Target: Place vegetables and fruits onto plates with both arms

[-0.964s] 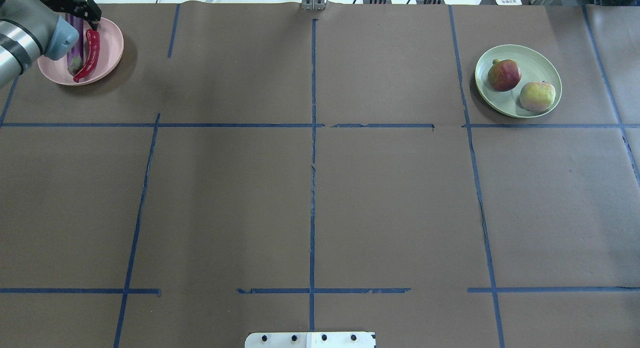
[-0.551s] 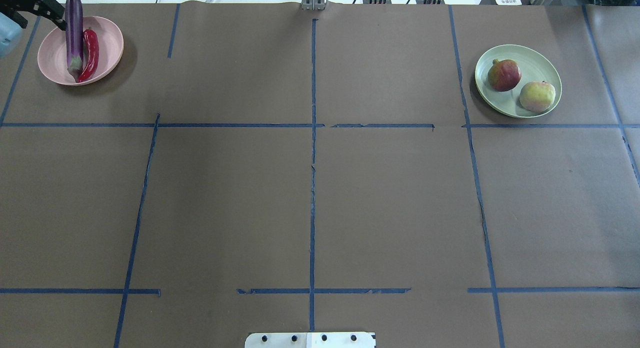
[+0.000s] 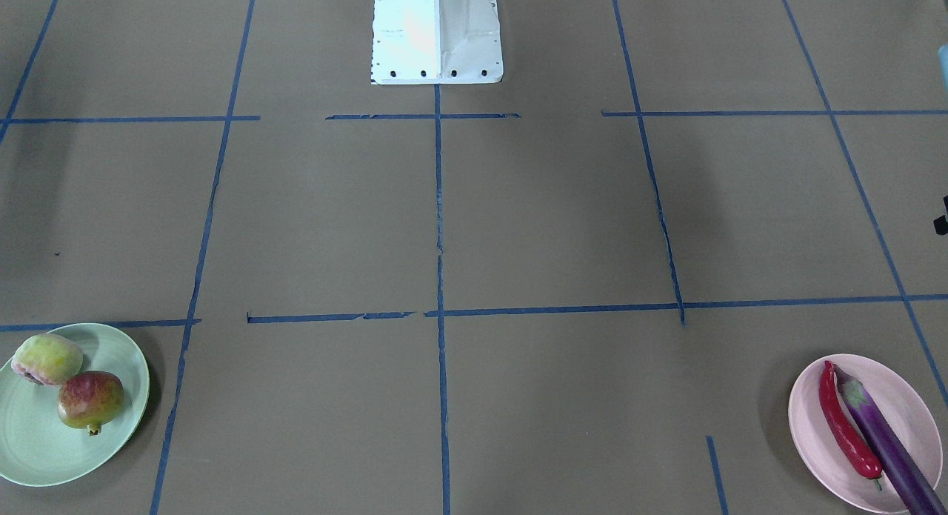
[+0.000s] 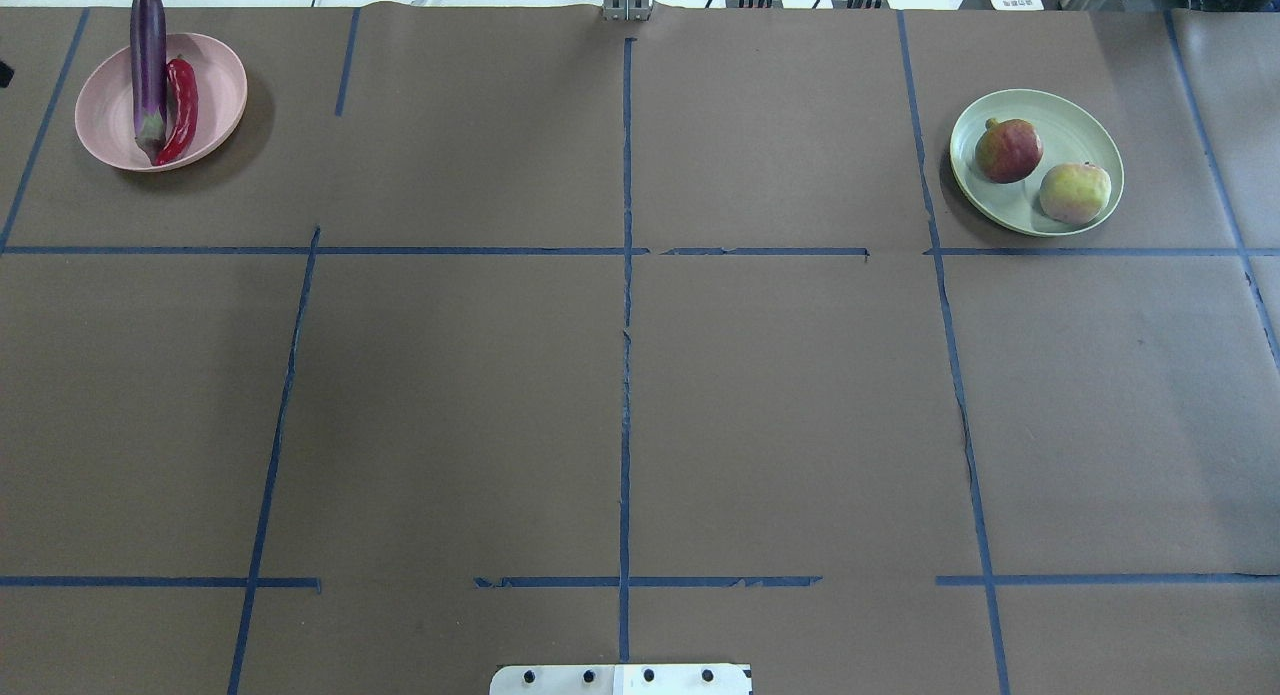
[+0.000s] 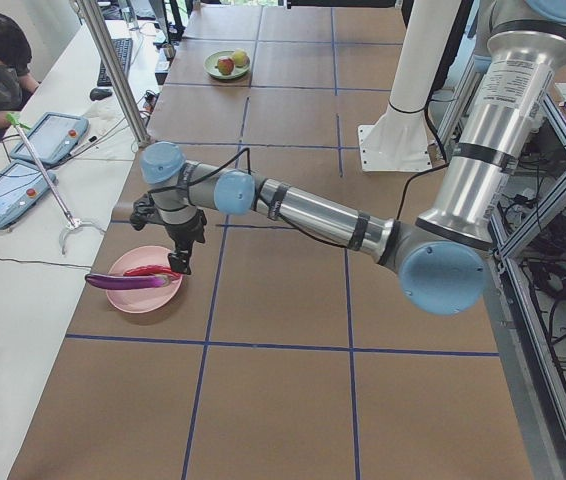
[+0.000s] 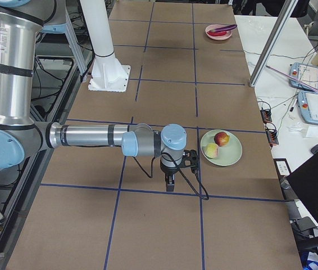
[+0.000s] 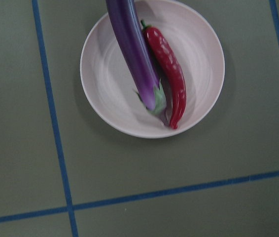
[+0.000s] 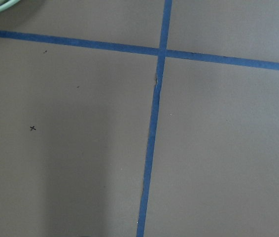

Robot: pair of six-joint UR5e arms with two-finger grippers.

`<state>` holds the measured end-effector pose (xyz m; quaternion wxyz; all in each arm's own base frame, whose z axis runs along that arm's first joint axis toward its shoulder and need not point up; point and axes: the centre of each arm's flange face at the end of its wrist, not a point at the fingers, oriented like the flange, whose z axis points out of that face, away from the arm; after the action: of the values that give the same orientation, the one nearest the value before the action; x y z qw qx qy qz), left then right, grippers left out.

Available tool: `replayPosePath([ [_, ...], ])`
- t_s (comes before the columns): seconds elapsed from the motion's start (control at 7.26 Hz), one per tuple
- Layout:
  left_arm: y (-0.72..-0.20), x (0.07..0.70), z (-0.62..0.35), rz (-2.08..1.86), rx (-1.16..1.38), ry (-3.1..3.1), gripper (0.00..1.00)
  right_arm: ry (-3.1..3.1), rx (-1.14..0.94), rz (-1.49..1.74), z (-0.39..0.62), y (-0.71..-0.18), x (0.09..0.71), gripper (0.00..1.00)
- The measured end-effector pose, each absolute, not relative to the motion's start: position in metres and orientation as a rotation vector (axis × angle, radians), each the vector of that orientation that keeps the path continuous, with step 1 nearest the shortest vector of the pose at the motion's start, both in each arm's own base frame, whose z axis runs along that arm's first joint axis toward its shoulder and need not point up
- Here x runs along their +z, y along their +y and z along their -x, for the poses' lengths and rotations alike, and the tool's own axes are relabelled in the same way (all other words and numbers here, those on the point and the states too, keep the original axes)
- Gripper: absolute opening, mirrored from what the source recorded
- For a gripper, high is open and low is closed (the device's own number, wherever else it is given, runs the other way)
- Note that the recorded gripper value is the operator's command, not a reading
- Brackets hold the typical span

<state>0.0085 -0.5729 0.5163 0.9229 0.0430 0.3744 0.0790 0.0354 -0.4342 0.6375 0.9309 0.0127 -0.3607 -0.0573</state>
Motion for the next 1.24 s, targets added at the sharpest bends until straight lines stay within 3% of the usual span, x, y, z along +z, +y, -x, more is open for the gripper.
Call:
replayPosePath([
  [0.55, -0.439, 0.596, 0.049, -0.036, 0.113, 0.772, 1.0, -0.743, -0.122, -0.034, -0.05, -0.43, 0.637, 1.0],
  [1.24, -0.399, 0.634, 0.068, 0.001, 0.083, 0.772, 1.0, -0.746, -0.102, -0.02, -0.051, -0.426, 0.643, 1.0],
])
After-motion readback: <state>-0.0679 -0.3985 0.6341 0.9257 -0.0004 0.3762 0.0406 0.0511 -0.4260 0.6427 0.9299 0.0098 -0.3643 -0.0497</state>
